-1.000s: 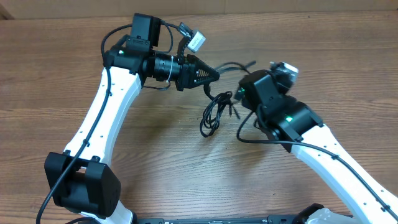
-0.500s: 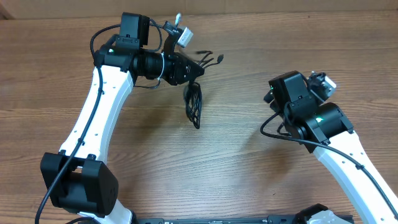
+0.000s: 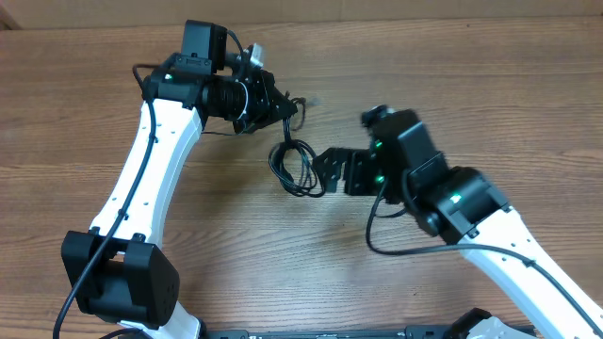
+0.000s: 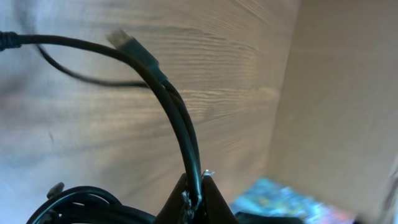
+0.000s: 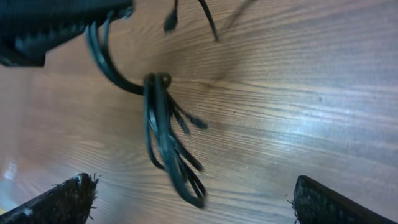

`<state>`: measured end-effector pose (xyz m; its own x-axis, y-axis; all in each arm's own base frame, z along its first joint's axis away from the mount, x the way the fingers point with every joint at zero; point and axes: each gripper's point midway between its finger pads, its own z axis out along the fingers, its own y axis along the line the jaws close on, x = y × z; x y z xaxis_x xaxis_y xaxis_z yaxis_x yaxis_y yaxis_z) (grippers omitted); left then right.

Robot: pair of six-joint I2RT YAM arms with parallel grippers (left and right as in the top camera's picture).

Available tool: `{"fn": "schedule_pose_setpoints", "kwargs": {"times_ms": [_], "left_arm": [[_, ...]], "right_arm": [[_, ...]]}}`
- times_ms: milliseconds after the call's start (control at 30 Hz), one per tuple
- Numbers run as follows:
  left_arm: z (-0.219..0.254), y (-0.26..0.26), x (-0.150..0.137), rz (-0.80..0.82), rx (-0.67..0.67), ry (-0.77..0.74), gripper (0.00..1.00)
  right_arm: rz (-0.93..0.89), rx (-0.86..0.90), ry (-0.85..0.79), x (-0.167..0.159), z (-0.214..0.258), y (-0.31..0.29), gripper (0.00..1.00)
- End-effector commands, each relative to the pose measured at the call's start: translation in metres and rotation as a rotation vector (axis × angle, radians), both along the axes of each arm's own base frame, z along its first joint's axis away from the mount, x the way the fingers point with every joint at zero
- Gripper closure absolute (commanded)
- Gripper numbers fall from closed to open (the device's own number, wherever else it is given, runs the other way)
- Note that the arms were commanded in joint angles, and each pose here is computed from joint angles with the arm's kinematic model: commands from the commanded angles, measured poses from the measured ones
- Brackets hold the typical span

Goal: Untangle cables

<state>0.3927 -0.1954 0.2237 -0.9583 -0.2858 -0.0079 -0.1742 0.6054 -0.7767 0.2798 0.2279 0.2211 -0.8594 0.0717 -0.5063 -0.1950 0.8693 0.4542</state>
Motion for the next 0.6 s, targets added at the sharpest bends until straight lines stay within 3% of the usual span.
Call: {"fn": "schedule_pose_setpoints", "kwargs": {"times_ms": [0, 167, 500, 567], "left_arm": [[0.003, -0.001, -0.001, 0.142, -0.053, 0.175, 0.96], [0.007, -0.006, -0.007, 0.116, -0.094, 0.203, 0.96], [0.012, -0.011, -0.011, 0.096, -0.132, 0.223, 0.96], [0.013, -0.011, -0.012, 0.093, -0.137, 0.228, 0.96]], "right_arm": [[0.075, -0.109, -0.086, 0.006, -0.004, 0.003, 0.00], [0.307, -0.108, -0.041, -0.008, -0.027, 0.029, 0.01], [0.357, -0.031, -0.035, -0.003, -0.031, 0.051, 0.36], [0.348, -0.034, -0.052, 0.001, -0.029, 0.051, 0.48]]}}
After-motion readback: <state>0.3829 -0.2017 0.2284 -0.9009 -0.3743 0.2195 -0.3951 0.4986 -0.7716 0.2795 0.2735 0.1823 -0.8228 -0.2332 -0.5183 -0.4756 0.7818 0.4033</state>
